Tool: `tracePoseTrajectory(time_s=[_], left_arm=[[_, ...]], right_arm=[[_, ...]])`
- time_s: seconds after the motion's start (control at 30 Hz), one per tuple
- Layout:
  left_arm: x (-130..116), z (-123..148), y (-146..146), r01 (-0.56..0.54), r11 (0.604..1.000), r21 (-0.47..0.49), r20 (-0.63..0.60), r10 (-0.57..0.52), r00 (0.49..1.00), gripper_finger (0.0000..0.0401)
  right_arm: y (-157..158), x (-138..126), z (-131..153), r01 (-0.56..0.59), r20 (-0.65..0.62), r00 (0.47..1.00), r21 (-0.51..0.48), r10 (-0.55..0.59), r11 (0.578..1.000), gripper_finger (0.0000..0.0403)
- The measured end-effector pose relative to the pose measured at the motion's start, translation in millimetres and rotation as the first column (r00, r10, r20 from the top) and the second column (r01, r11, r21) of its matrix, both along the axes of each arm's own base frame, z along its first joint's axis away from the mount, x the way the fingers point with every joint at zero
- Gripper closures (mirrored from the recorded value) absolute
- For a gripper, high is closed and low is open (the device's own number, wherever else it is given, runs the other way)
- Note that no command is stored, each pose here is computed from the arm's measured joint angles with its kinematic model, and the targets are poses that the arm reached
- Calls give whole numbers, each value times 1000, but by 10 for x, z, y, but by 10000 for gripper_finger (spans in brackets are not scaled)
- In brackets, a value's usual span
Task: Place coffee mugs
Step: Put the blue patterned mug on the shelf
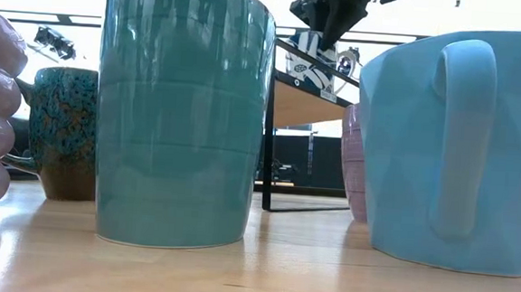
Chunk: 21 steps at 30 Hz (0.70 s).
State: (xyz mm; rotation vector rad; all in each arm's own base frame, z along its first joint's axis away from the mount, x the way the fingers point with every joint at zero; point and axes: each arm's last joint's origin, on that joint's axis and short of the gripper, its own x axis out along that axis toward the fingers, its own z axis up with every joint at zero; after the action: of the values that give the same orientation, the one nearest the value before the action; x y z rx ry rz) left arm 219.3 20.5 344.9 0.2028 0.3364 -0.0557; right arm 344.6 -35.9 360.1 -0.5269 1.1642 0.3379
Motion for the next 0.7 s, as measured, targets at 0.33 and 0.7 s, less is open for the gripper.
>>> tracePoseTrajectory(time_s=[0.33,0.7], left_arm=[[68,20,-8,55,998,14,48,-56,997,229],[373,-161,56,-32,996,81,19,31,999,229]], right_arm=[[16,37,13,-30,38,999,-12,30,999,283],[73,27,194,20,101,995,48,-25,999,283]])
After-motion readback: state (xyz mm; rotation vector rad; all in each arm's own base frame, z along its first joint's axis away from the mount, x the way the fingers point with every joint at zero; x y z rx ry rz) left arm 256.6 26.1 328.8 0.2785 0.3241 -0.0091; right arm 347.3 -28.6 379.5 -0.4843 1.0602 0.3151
